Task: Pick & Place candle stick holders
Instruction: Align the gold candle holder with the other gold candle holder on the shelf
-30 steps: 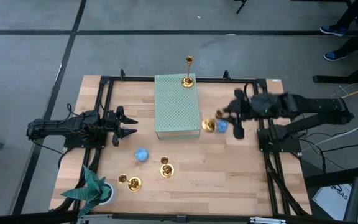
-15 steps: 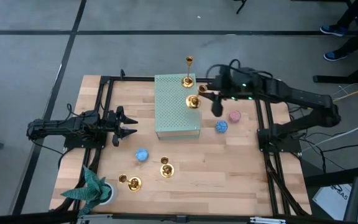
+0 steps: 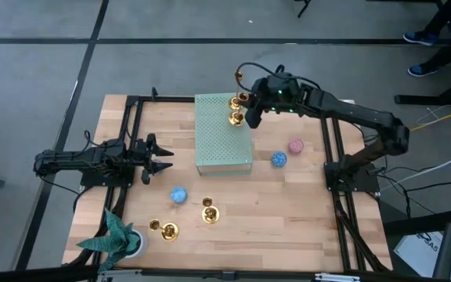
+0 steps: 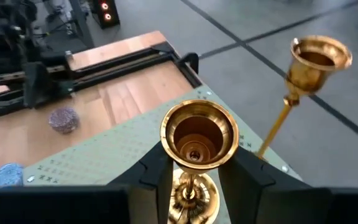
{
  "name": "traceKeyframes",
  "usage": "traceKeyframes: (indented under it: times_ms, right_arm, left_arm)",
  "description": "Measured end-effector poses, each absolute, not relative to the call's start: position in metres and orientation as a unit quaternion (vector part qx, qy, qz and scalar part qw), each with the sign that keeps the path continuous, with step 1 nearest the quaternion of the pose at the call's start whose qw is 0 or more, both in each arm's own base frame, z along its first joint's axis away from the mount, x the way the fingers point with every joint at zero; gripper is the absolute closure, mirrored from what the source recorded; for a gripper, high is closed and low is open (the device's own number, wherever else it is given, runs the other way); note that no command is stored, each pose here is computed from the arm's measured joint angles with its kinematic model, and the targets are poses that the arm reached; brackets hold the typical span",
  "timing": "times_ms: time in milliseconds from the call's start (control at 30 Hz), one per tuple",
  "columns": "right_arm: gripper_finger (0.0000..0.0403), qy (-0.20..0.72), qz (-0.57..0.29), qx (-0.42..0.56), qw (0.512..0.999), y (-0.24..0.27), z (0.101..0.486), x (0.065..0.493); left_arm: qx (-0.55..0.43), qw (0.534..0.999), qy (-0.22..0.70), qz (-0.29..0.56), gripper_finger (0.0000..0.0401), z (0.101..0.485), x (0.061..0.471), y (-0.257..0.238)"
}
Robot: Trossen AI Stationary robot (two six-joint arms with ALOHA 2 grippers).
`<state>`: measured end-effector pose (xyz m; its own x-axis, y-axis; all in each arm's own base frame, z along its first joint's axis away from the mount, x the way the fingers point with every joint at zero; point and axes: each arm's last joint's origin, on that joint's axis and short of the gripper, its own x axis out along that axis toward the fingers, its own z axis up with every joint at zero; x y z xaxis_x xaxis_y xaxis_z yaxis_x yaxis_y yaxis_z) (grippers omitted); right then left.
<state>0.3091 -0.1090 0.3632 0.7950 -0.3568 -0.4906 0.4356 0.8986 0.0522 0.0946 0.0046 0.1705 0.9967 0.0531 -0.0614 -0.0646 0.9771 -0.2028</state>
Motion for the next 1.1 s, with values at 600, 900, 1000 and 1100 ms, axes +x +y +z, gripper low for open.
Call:
traceKeyframes:
  times_ms: [600, 900, 1000, 1100]
  right_arm:
    - [0.0291, 0.275, -0.239, 0.108, 0.925, -0.120, 0.341, 0.321]
    - [0.0280, 0.271, -0.240, 0.105, 0.926, -0.121, 0.341, 0.323]
    - [0.0263, 0.270, -0.240, 0.106, 0.926, -0.121, 0.341, 0.323]
    - [0.0236, 0.270, -0.237, 0.108, 0.927, -0.121, 0.341, 0.322]
  left_arm:
    - [-0.103, 0.994, 0.028, 0.030, 0.0201, 0.170, 0.095, 0.005]
    - [-0.103, 0.994, 0.028, 0.030, 0.0201, 0.171, 0.095, 0.005]
    - [-0.103, 0.994, 0.028, 0.029, 0.0201, 0.170, 0.095, 0.005]
    - [-0.103, 0.994, 0.028, 0.029, 0.0201, 0.170, 0.095, 0.005]
